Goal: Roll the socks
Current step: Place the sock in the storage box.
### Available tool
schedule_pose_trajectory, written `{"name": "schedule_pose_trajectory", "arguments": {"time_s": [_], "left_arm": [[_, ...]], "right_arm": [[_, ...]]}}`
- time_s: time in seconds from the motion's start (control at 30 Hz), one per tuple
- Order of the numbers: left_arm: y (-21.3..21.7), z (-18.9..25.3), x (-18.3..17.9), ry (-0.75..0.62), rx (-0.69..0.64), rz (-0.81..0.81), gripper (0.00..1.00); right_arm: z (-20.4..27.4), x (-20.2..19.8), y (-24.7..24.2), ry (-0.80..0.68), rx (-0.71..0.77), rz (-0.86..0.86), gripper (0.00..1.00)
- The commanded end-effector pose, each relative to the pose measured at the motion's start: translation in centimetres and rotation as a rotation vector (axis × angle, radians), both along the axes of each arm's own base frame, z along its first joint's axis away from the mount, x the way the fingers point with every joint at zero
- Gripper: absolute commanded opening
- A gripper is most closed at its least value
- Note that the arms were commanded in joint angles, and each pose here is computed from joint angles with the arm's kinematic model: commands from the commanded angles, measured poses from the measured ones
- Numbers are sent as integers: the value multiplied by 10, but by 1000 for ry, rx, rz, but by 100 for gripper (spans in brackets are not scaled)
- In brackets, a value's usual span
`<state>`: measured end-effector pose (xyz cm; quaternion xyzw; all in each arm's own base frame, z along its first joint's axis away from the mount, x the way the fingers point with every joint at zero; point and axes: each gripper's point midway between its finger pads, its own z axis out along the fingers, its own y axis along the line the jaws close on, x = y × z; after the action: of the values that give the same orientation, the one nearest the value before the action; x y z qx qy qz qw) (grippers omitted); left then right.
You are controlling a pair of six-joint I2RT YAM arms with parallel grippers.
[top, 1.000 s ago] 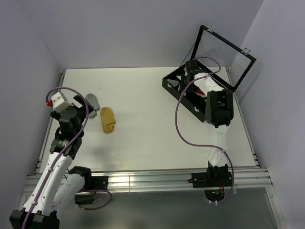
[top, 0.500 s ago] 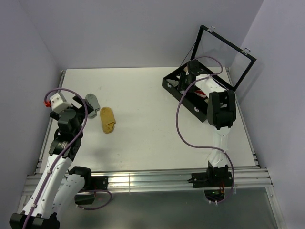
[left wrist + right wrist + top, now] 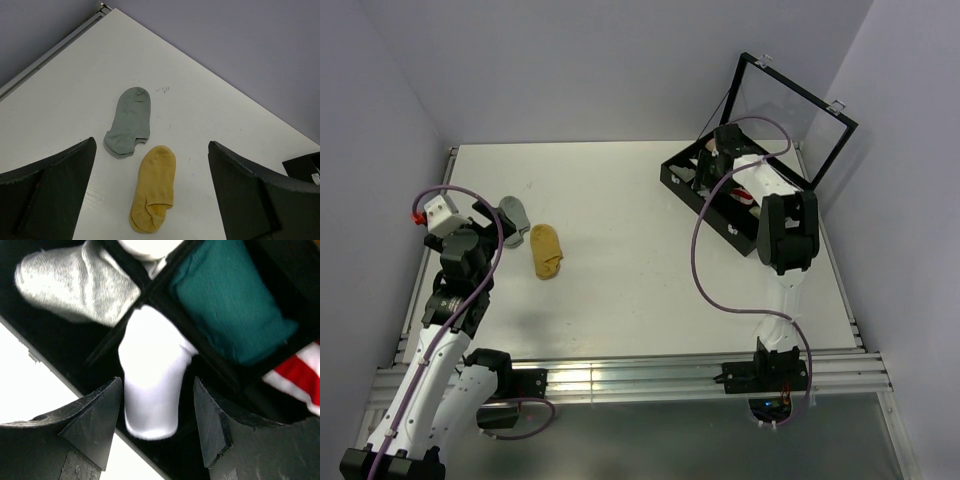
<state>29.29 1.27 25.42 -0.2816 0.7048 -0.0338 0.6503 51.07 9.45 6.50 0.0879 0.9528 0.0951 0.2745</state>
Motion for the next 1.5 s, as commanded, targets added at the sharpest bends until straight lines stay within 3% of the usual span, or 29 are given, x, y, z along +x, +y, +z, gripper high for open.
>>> {"name": "schedule_pose_trajectory", "arguments": {"time_s": [0.0,0.13,0.4,0.57,0.73,0.97,1.17,1.3,1.4,1.47], "left_arm": [[0,18,0,-49,-13,-5,99],[-1,18,0,-48,-11,-7,100],[-1,17,1,-47,-11,-8,99],[-1,17,1,-47,-11,-8,100],[-2,17,1,-48,-11,-15,99],[-4,17,1,-52,-15,-25,100],[-5,17,1,-54,-18,-34,99],[-8,15,3,-40,-22,-47,100],[-14,7,8,0,-29,-71,99],[-19,-1,12,44,-31,-89,99]], "right_arm": [[36,-16,-6,-15,-2,-13,67],[57,-13,-11,-67,-17,-42,66],[60,-5,-11,-113,0,-65,35],[35,-8,-7,-66,13,-54,19],[2,-24,-3,15,27,-45,12],[-25,-40,-6,116,6,-44,12],[19,-27,-3,-19,32,-33,14],[73,-21,-2,-163,51,-25,22],[127,-29,-4,-300,72,-27,38],[139,-37,-5,-349,79,-30,49]]}}
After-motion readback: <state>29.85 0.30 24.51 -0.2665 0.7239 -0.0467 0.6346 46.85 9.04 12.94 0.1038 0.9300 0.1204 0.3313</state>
